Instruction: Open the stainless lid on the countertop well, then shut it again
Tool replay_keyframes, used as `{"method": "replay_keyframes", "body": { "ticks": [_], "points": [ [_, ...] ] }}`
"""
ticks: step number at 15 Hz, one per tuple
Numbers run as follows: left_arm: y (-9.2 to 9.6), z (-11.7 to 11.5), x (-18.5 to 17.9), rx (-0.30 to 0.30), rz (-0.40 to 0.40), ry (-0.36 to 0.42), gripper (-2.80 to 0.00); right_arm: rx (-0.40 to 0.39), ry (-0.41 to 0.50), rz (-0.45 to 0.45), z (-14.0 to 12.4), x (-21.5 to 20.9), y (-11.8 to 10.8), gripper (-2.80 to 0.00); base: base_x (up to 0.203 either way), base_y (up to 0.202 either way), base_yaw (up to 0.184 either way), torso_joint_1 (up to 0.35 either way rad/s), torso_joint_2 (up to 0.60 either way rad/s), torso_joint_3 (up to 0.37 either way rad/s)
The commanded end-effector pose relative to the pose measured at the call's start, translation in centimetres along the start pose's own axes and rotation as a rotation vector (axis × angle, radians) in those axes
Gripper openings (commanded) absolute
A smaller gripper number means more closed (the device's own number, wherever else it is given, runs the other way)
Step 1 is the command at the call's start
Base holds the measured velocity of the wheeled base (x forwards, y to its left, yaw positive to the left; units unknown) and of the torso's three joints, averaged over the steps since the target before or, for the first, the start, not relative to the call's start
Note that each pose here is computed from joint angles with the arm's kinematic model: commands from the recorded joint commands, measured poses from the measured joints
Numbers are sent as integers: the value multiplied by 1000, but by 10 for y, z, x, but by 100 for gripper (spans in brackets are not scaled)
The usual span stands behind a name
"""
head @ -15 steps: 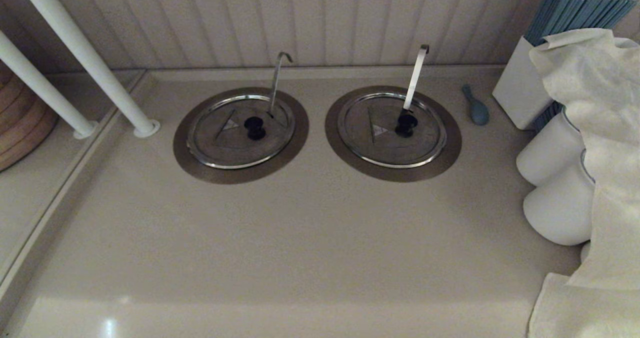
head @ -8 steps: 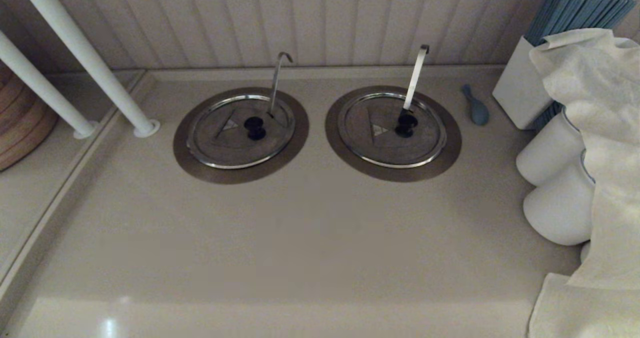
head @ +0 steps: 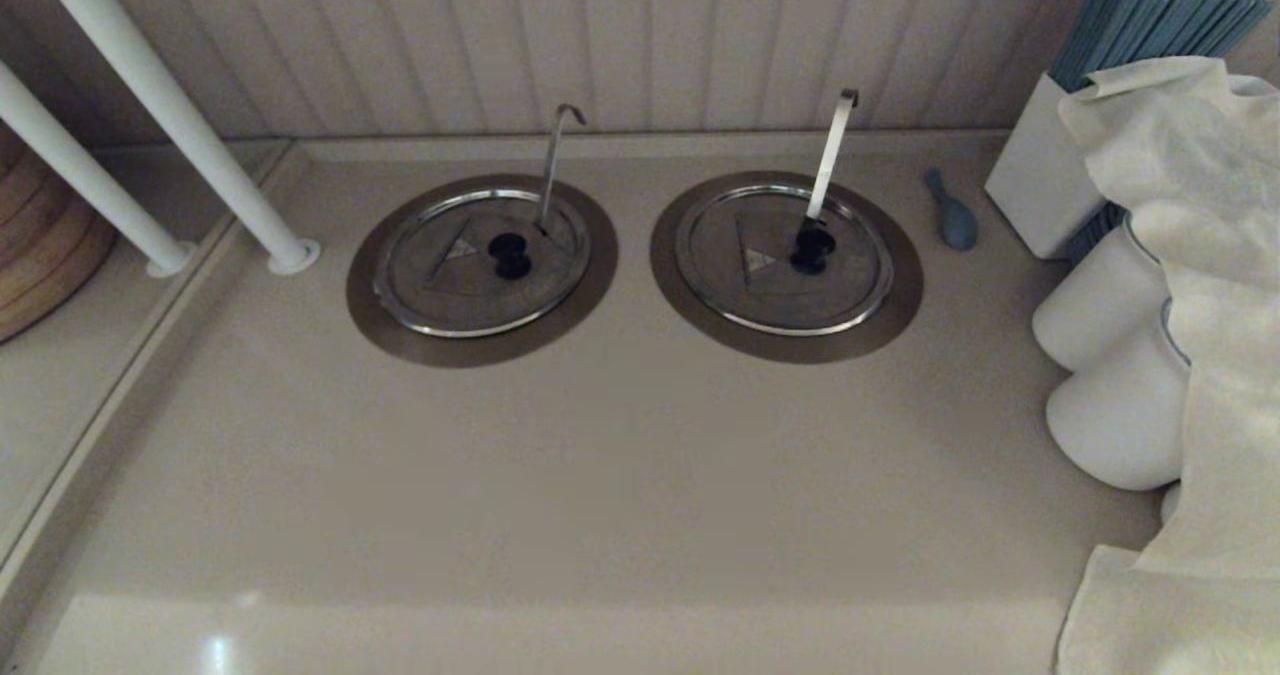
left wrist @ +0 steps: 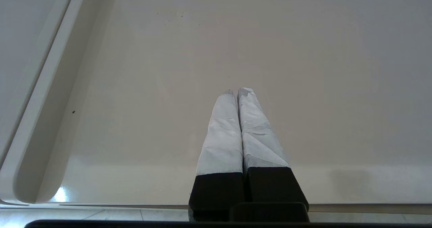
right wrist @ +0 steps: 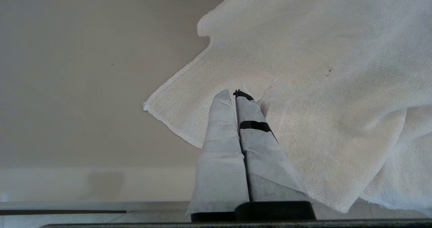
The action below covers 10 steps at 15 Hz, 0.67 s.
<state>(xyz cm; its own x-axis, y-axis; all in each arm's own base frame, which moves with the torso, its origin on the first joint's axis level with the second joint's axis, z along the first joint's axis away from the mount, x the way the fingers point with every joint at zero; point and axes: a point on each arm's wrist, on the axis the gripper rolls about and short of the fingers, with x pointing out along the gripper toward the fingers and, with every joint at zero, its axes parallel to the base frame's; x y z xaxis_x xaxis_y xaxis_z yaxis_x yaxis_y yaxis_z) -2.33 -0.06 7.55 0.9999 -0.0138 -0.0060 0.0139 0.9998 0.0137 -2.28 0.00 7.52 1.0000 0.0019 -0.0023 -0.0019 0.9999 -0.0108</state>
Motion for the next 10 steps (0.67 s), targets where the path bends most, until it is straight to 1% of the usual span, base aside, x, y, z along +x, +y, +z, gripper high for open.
{"method": "replay_keyframes", "body": {
  "ticks": [1,10],
  "points": [
    [0,0,0,0,0,3,-280,-1,-1,1,0,0,0,-280,0,0,0,0,0,0],
    [0,0,0,-5,0,2,-280,0,-1,0,0,0,0,-280,0,0,0,0,0,0]
  ]
}}
